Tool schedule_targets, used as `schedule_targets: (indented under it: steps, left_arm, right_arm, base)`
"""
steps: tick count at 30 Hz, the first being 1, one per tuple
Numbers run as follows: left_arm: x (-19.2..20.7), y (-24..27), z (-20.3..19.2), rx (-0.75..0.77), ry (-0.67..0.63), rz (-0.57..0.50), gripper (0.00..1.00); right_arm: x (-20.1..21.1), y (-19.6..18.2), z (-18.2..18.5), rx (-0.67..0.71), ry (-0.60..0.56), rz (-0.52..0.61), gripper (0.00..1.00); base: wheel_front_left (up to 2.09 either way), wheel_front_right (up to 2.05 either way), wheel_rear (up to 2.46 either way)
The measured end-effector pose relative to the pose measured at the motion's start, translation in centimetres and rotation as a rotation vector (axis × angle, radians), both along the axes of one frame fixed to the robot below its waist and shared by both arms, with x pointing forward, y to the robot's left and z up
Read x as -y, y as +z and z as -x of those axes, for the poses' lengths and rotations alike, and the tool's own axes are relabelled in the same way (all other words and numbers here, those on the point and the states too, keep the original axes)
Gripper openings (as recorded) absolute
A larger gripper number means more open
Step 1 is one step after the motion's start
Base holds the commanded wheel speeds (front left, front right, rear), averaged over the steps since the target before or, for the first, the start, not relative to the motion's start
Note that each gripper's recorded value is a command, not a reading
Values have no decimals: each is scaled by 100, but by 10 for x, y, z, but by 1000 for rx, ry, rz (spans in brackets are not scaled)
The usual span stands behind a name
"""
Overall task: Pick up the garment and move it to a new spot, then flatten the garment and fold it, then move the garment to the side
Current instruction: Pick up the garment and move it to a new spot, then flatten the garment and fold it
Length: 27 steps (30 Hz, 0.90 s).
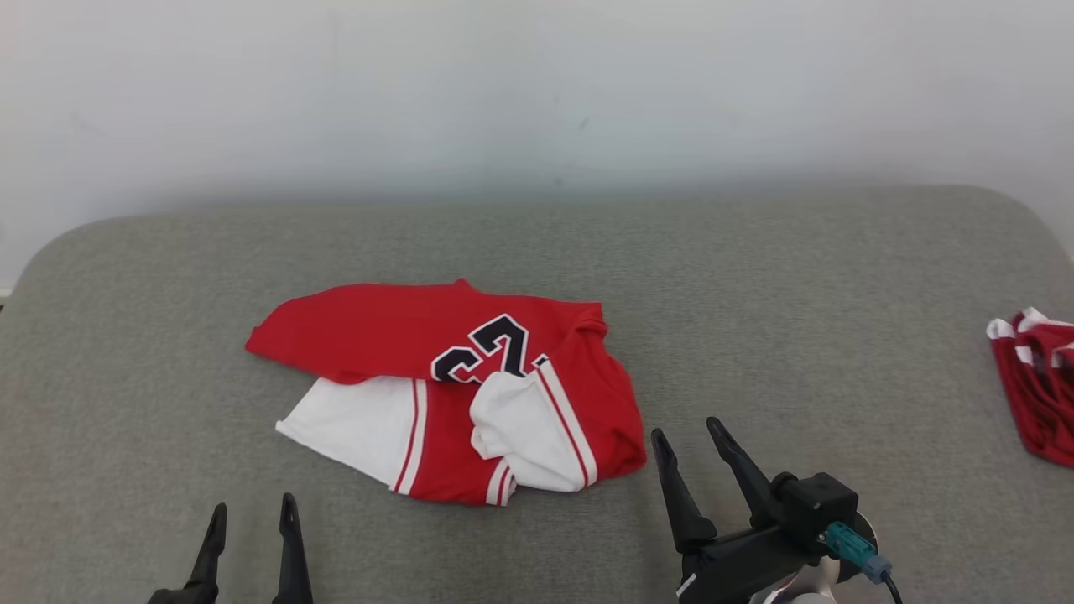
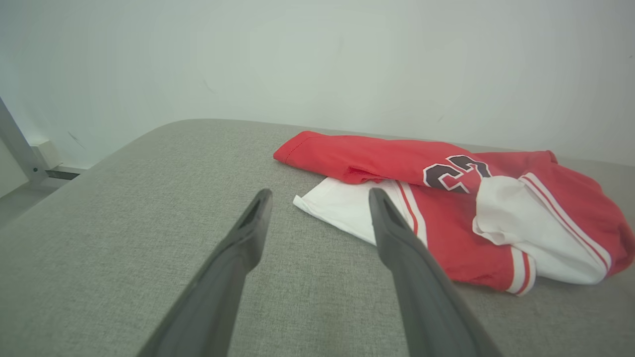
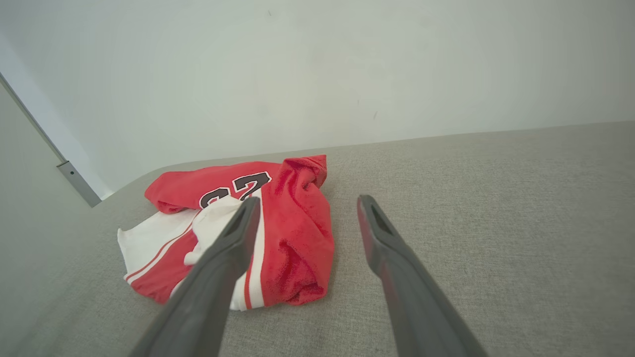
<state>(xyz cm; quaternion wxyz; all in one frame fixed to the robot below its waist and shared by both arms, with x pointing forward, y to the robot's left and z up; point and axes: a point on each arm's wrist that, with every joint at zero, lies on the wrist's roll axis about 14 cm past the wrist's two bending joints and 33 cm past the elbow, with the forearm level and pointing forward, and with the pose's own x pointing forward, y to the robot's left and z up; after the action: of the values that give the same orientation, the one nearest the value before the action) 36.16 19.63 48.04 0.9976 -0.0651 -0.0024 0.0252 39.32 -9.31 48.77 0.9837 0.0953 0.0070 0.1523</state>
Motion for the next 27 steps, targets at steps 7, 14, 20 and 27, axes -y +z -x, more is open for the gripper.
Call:
schedule_targets:
  steps: [7, 14, 20, 27]
  left_arm:
    - [-9, -6, 13, -18, 36, 24, 100]
    - [-22, -7, 24, -24, 92, 50, 100]
    - [-40, -9, 38, -33, 167, 68, 100]
    - [-51, -18, 43, -68, 219, 80, 100]
  right_arm:
    - [-45, -3, -8, -2, 135, 27, 100]
    - [-91, -11, -24, -8, 272, 82, 100]
    - [-117, -26, -40, -38, 343, 118, 100]
    - [-129, -56, -57, -92, 383, 181, 98]
  base:
    - [0, 0, 0]
    - [0, 0, 0]
    - [0, 0, 0]
    - [0, 0, 0]
